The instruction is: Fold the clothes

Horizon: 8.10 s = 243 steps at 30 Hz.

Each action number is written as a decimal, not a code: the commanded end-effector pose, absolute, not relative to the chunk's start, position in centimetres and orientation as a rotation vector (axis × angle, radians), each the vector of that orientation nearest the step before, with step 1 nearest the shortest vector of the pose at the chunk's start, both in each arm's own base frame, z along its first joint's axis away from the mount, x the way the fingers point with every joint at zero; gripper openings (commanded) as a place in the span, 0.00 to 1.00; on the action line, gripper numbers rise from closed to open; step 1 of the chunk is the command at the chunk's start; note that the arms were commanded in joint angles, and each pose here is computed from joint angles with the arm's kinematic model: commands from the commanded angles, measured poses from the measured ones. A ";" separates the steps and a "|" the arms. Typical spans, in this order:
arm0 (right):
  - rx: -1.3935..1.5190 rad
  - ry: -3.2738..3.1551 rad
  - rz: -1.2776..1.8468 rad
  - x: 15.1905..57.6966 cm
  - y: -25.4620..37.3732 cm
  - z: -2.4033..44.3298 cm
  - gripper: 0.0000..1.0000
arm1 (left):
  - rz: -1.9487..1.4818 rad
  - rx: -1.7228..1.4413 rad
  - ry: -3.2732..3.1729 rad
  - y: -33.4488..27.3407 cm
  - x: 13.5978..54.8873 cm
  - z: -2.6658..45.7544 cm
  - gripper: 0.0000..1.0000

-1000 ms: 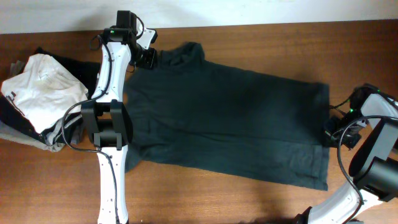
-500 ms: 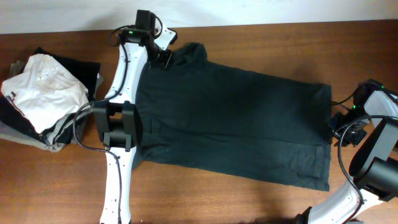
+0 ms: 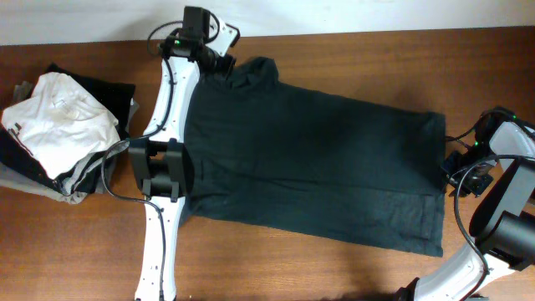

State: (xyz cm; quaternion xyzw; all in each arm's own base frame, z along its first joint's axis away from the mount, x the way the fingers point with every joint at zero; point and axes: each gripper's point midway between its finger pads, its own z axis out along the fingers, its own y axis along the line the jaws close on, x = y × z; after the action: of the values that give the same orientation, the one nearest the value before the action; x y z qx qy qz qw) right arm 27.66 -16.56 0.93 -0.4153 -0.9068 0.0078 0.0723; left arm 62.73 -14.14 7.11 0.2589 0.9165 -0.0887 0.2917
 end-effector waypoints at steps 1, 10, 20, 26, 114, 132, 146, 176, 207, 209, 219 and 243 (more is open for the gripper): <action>-1.258 -2.724 0.033 28.0 -16.8 1.0 0.25 | -0.216 0.633 2.426 -13.5 63.5 8.1 0.00; -1.259 -2.726 0.033 28.1 -16.8 0.9 0.27 | -0.247 0.647 2.639 -12.8 59.9 3.0 0.34; -1.257 -2.723 0.033 28.0 -16.8 1.0 0.28 | -0.246 0.645 2.627 -12.9 60.7 0.8 0.21; -1.256 -2.722 0.032 28.0 -16.8 1.0 0.29 | -0.250 0.568 2.536 -13.3 62.4 4.8 0.00; -1.244 -3.310 -0.380 35.0 -13.5 19.2 0.41 | -0.388 0.416 3.161 -6.8 40.0 11.1 0.52; -1.145 -3.110 -0.340 27.3 -10.0 16.6 0.52 | -0.433 0.772 3.277 -13.8 32.8 1.3 0.54; -1.210 -3.060 -0.158 26.1 -11.7 10.9 0.59 | -0.431 0.770 3.259 -14.1 34.0 4.3 0.00; -1.468 -3.072 -0.314 29.2 -17.2 0.4 0.48 | -0.425 0.770 3.180 -14.8 36.3 9.9 0.01; -1.545 -3.003 -0.094 29.1 -20.0 6.3 0.47 | -0.052 0.546 3.257 -8.2 37.7 9.4 0.49; -1.518 -2.940 -0.122 27.8 -18.9 6.0 0.47 | -0.054 0.429 3.315 -6.4 37.1 9.5 0.45; -1.419 -2.738 -0.173 23.4 -15.6 5.8 0.48 | -0.336 0.222 3.457 -5.9 33.4 4.2 0.14; -1.335 -2.602 -0.251 19.1 -11.7 1.9 0.54 | 0.320 -0.245 3.329 4.0 35.1 -0.6 0.18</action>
State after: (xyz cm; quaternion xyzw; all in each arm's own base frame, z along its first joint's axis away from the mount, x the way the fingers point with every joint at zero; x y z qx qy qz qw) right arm 19.84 -13.19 2.46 -0.4572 -0.8817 -0.0666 0.0959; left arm 34.77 4.23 0.06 -0.0696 0.9861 0.1081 -0.1049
